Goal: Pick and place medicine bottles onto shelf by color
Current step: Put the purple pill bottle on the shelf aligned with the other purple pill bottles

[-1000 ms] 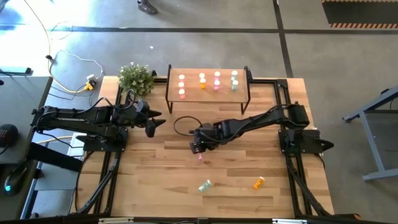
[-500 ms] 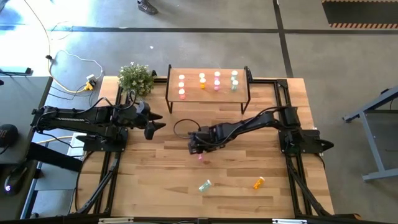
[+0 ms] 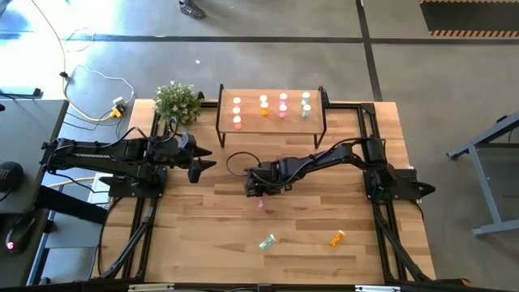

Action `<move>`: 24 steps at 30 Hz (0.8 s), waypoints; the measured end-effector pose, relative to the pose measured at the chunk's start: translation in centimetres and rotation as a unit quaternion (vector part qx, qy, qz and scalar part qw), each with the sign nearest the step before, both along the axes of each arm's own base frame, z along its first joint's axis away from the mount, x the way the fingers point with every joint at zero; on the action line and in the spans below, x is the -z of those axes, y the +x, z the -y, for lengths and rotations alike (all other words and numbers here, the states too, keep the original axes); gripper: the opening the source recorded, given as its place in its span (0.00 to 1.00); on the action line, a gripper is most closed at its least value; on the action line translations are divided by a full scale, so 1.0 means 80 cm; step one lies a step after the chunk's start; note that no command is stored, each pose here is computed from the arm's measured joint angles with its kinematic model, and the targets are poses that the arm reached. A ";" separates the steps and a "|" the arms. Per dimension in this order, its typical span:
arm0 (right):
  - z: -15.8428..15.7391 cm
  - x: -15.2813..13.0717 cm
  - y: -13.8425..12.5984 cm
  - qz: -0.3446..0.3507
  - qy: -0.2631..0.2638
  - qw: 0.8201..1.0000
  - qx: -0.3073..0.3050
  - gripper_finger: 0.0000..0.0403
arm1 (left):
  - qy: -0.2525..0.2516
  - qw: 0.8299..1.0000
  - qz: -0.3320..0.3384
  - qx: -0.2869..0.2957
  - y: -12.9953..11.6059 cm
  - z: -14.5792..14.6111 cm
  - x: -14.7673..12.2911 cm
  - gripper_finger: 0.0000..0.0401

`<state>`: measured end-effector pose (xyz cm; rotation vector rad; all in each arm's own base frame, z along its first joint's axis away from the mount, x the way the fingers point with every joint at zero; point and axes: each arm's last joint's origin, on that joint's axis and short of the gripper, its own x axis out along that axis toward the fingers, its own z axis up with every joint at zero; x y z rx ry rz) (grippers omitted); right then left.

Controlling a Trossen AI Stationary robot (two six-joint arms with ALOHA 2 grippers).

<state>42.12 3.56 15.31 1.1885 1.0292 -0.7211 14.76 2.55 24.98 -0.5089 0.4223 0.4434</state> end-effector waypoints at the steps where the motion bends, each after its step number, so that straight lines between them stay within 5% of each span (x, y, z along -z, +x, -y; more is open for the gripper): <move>1: 0.000 0.002 0.001 -0.001 0.001 1.000 0.000 0.38 | 0.002 1.000 -0.001 0.001 0.000 0.000 0.000 0.60; 14: -0.006 0.014 0.003 -0.010 0.023 1.000 0.019 0.37 | 0.015 1.000 -0.006 0.017 0.000 0.000 0.000 0.60; 24: -0.015 0.014 0.002 -0.012 0.024 0.999 0.022 0.25 | 0.025 0.999 -0.010 0.027 0.000 0.001 0.000 0.60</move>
